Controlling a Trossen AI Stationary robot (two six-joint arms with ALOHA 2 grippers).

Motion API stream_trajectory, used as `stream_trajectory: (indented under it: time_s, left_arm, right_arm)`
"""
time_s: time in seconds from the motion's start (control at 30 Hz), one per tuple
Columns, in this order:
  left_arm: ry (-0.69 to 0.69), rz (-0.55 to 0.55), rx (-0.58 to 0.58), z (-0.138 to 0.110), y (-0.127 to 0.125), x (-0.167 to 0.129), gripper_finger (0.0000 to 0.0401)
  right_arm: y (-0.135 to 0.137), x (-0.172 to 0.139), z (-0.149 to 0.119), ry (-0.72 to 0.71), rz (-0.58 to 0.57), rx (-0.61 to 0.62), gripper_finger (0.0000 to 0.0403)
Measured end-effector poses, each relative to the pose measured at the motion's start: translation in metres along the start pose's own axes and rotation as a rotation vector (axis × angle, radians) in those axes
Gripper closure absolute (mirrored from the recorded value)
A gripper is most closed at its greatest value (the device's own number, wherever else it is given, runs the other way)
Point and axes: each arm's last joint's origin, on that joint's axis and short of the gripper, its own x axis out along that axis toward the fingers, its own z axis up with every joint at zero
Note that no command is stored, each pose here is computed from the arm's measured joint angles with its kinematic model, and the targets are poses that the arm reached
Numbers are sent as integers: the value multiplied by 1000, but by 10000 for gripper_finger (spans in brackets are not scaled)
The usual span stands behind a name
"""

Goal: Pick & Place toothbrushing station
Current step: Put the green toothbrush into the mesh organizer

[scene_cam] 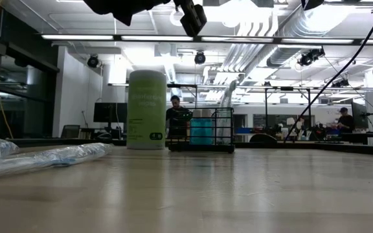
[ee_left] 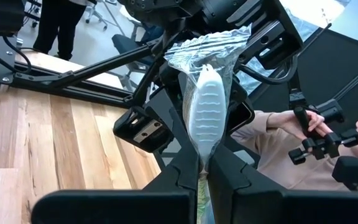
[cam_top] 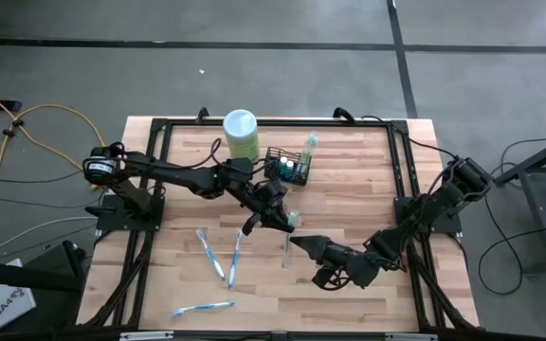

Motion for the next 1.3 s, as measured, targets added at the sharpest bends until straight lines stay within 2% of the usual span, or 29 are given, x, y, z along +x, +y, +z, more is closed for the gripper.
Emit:
stream_trajectory:
  time_s: [0.23, 0.53, 0.67, 0.83, 1.0, 1.17, 1.3]
  left_arm:
    - [0, 1, -2, 0, 0, 0, 394]
    - [-3, 3, -1, 0, 0, 0, 393]
    - [-3, 3, -1, 0, 0, 0, 392]
    - [-2, 3, -1, 0, 0, 0, 392]
    - [-2, 3, -1, 0, 0, 0, 392]
    - [-16, 27, 16, 2, 4, -3, 391]
    - [-40, 77, 84, 7, 12, -9, 391]
  right_arm:
    - [0, 1, -1, 0, 1, 1, 386]
    - [0, 3, -2, 2, 3, 28, 298]
    - [0, 3, -2, 17, 0, 29, 275]
    - [0, -5, 0, 85, -14, 36, 270]
    - [0, -16, 4, 188, -46, 133, 270]
    - [1, -29, 12, 161, -58, 216, 270]
    - [1, -34, 15, 146, -67, 303, 270]
